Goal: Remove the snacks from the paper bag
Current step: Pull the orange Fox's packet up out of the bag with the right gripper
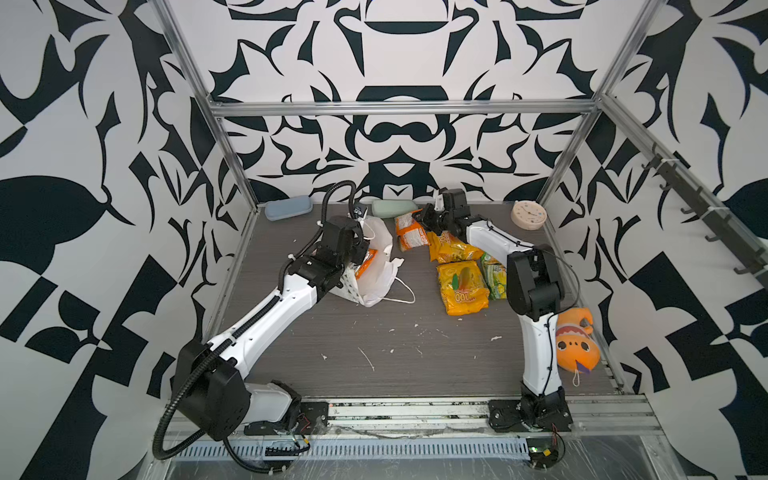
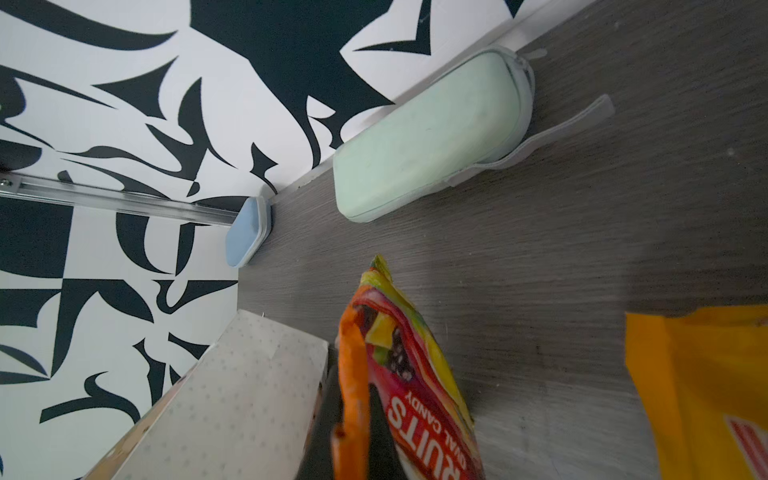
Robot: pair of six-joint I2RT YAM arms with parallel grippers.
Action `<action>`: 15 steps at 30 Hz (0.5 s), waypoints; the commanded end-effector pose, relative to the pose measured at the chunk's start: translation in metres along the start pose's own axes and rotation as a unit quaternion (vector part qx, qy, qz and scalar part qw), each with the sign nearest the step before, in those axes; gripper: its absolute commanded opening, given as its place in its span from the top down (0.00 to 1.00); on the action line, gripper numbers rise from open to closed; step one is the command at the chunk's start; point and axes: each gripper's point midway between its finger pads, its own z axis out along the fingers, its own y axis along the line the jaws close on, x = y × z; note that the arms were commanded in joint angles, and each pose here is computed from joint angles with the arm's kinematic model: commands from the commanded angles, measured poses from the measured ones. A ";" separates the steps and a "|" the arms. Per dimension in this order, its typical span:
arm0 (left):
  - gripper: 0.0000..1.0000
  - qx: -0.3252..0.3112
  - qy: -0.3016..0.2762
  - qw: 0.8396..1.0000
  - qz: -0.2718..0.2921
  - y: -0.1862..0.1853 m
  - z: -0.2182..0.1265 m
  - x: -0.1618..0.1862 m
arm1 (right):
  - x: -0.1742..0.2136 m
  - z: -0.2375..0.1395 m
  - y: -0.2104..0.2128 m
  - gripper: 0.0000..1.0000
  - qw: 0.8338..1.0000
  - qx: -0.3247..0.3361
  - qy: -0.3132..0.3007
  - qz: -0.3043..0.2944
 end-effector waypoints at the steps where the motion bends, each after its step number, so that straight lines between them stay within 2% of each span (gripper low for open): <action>1: 1.00 0.007 -0.028 0.999 -0.028 0.008 -0.026 -0.030 | -0.025 -0.011 0.050 1.00 0.998 -0.058 -0.023 -0.016; 5: 1.00 0.022 -0.019 0.999 -0.044 0.005 -0.031 -0.030 | -0.023 0.005 0.034 1.00 0.999 -0.039 -0.009 -0.008; 10: 1.00 0.018 0.000 0.998 -0.058 0.009 -0.025 -0.013 | -0.023 0.017 0.015 1.00 1.000 -0.004 -0.005 -0.015; 15: 1.00 0.017 0.012 0.997 -0.068 0.014 -0.020 -0.003 | -0.024 0.025 -0.008 1.00 0.998 0.057 0.005 -0.038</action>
